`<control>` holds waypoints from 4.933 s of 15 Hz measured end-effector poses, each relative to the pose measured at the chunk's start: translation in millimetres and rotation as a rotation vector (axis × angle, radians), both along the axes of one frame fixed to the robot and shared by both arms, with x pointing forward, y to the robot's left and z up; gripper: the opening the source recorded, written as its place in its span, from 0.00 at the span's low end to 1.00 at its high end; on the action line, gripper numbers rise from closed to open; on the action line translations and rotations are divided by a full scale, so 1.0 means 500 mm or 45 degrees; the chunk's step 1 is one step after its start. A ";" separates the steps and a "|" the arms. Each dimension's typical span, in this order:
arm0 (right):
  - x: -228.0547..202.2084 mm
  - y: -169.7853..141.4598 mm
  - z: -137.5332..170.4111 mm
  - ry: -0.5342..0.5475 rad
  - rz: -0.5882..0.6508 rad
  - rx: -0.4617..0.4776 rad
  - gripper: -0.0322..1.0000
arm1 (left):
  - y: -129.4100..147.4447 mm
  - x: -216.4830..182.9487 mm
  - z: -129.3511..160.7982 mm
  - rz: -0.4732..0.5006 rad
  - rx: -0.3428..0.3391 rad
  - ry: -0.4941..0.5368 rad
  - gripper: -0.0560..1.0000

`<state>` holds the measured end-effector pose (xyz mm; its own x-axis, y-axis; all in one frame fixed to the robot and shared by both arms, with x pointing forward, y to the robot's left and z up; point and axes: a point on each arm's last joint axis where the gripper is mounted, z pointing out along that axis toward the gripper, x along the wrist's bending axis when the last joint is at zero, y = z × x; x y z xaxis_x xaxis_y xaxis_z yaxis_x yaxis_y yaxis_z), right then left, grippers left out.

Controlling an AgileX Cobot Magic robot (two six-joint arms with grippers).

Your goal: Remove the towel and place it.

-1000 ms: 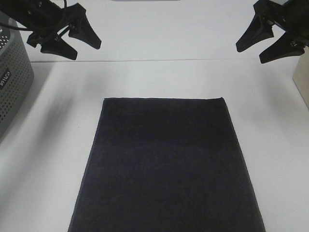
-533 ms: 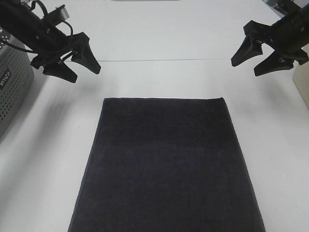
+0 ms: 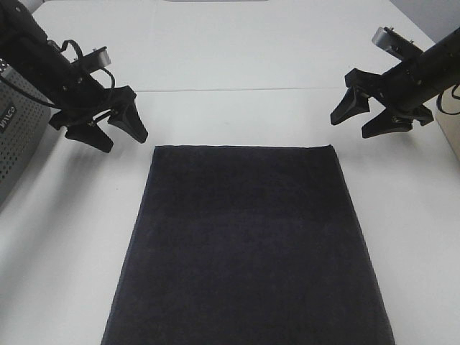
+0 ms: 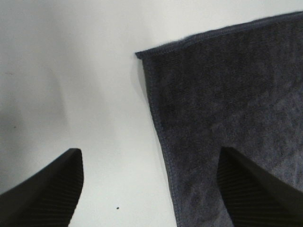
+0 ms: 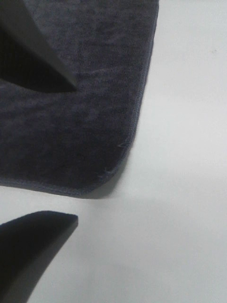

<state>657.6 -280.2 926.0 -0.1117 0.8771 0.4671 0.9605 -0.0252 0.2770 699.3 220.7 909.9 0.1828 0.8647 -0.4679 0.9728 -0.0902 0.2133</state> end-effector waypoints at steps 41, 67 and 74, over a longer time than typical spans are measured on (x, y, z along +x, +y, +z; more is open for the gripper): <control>0.041 0.064 -0.131 -0.143 0.321 -0.173 0.04 | -0.075 0.043 -0.123 0.120 -0.080 -0.161 0.06; 0.295 0.053 -0.184 -0.811 0.038 -0.454 0.04 | -0.152 0.225 -0.170 0.322 0.175 -1.072 0.05; 0.297 0.050 -0.182 -0.816 -0.001 -0.438 0.28 | -0.152 0.225 -0.172 0.297 0.195 -1.081 0.21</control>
<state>806.0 -255.4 834.8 -0.2705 0.9627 0.0081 0.6068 0.1640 0.7778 811.6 144.7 823.7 0.2267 0.9651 -0.1314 0.4895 0.0037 0.8720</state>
